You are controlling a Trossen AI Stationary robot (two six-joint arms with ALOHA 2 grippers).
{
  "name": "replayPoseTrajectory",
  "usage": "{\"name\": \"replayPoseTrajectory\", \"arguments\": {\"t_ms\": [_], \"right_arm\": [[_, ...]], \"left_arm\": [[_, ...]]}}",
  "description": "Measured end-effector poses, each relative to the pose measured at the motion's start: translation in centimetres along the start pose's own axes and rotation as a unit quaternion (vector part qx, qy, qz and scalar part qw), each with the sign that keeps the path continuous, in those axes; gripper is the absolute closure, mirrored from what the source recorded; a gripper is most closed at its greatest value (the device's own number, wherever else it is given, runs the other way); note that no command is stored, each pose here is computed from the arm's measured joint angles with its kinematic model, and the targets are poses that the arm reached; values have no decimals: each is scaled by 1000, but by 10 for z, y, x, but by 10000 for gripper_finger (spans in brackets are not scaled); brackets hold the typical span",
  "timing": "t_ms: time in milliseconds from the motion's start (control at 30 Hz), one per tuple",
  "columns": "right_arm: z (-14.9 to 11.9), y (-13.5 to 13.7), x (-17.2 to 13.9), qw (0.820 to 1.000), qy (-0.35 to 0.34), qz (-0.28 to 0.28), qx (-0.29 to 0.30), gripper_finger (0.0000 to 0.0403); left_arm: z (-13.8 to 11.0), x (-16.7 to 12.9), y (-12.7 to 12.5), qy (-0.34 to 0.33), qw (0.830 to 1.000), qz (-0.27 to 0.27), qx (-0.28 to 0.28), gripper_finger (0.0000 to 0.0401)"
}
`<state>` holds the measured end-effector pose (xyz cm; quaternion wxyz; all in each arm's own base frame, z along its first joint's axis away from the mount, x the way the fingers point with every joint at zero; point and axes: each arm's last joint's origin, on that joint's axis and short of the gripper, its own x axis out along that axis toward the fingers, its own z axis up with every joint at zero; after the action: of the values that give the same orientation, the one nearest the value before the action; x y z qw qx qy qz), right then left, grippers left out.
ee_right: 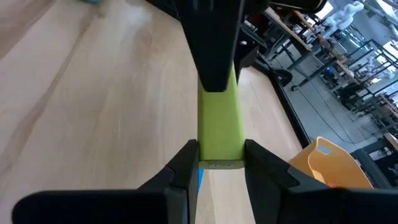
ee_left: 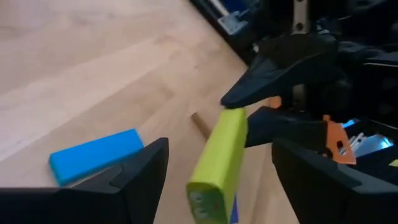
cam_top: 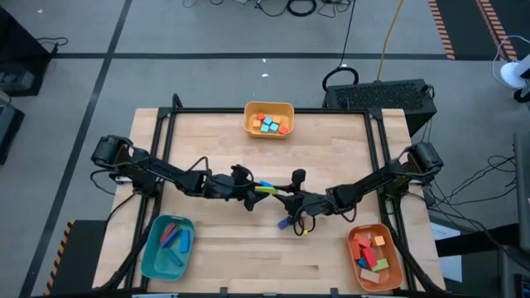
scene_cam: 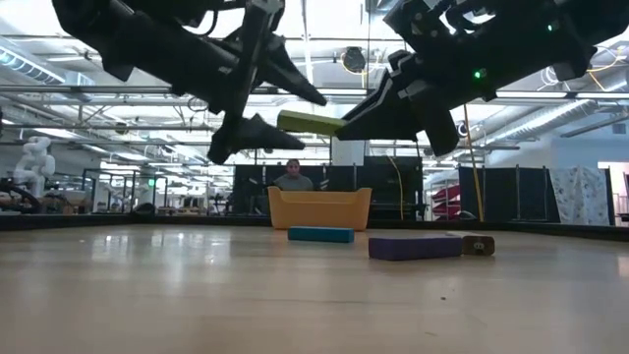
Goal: Sort blocks by size
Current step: Put the small light green rectangle block into the green bin
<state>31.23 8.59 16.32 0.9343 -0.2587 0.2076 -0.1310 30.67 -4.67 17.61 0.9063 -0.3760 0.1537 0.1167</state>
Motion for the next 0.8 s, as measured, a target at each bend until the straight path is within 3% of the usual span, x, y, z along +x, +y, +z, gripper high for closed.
{"name": "replayPoseTrajectory", "arguments": {"t_ms": [300, 600, 800], "right_arm": [[2, 0, 0, 1000, -7, 0, -3, 319], [2, 1, -1, 1000, -9, 0, -9, 319], [2, 1, -1, 1000, -8, -2, -12, 319]], "left_arm": [[2, 0, -5, 13, 999, -45, 15, 203], [1, 0, -5, 19, 998, -49, 19, 254], [1, 0, -5, 17, 998, -48, 35, 325]]}}
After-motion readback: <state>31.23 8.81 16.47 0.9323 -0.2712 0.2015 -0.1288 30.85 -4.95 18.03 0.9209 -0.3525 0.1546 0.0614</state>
